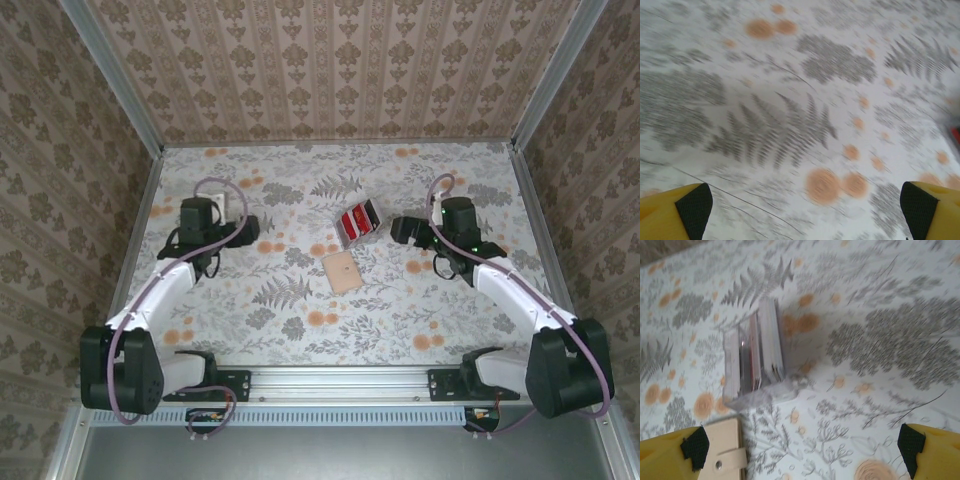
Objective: Put the credit cards into the card holder
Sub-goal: Open the button on the card holder.
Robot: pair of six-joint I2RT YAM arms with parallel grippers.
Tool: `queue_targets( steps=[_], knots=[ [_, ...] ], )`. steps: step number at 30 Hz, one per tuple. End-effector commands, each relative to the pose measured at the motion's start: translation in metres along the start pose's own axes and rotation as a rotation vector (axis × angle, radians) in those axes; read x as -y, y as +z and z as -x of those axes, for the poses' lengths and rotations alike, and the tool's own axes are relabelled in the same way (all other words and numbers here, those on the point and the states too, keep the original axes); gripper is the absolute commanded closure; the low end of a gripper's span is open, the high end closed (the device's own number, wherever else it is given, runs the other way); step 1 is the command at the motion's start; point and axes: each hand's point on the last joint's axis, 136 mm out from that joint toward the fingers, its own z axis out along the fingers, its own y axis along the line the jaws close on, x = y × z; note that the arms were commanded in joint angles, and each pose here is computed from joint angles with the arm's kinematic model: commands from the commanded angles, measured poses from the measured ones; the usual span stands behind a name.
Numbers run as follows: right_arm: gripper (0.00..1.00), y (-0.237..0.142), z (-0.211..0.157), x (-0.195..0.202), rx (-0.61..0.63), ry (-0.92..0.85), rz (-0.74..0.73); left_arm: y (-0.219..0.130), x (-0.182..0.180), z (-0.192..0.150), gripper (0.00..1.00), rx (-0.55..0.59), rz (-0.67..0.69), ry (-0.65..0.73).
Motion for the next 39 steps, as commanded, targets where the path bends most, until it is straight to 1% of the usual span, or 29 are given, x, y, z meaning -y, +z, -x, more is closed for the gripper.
queue_targets(
  steps=[1, 4, 8, 10, 13, 18, 19, 20, 23, 28, 35, 39],
  knots=[
    [0.0, 0.009, -0.015, -0.015, -0.096, -0.006, 0.021, 0.0, 0.043, -0.028, 0.0, -0.15, -0.107, 0.007],
    [0.0, 0.023, -0.028, -0.031, -0.13, -0.065, 0.037, 0.008, 0.074, -0.056, 0.0, -0.249, -0.167, 0.037],
    [0.05, 0.039, -0.048, -0.046, -0.17, -0.142, 0.036, 0.015, 0.104, -0.086, 0.0, -0.345, -0.209, 0.065],
    [0.1, 0.046, -0.059, -0.051, -0.2, -0.153, 0.041, 0.019, 0.116, -0.093, 0.0, -0.36, -0.228, 0.06],
    [0.14, 0.053, -0.076, -0.062, -0.253, -0.165, 0.076, 0.025, 0.131, -0.102, 0.0, -0.384, -0.239, 0.053],
    [0.27, 0.056, -0.091, -0.078, -0.307, -0.137, 0.118, 0.038, 0.153, -0.119, 0.0, -0.433, -0.254, 0.032],
    [0.3, 0.056, -0.093, -0.081, -0.311, -0.145, 0.12, 0.04, 0.155, -0.121, 0.03, -0.446, -0.254, 0.026],
    [0.31, 0.057, -0.096, -0.083, -0.316, -0.162, 0.109, 0.043, 0.158, -0.124, 0.04, -0.46, -0.256, 0.018],
    [0.35, 0.061, -0.105, -0.088, -0.325, -0.248, 0.055, 0.051, 0.158, -0.13, 0.09, -0.475, -0.245, -0.009],
    [0.4, 0.072, -0.12, -0.102, -0.35, -0.391, 0.001, 0.056, 0.149, -0.13, 0.09, -0.452, -0.205, -0.067],
    [0.49, 0.085, -0.13, -0.107, -0.358, -0.483, -0.049, 0.054, 0.13, -0.12, 0.09, -0.417, -0.18, -0.12],
    [0.5, 0.09, -0.129, -0.109, -0.339, -0.52, -0.073, 0.051, 0.12, -0.118, 0.09, -0.402, -0.173, -0.138]
  ],
)
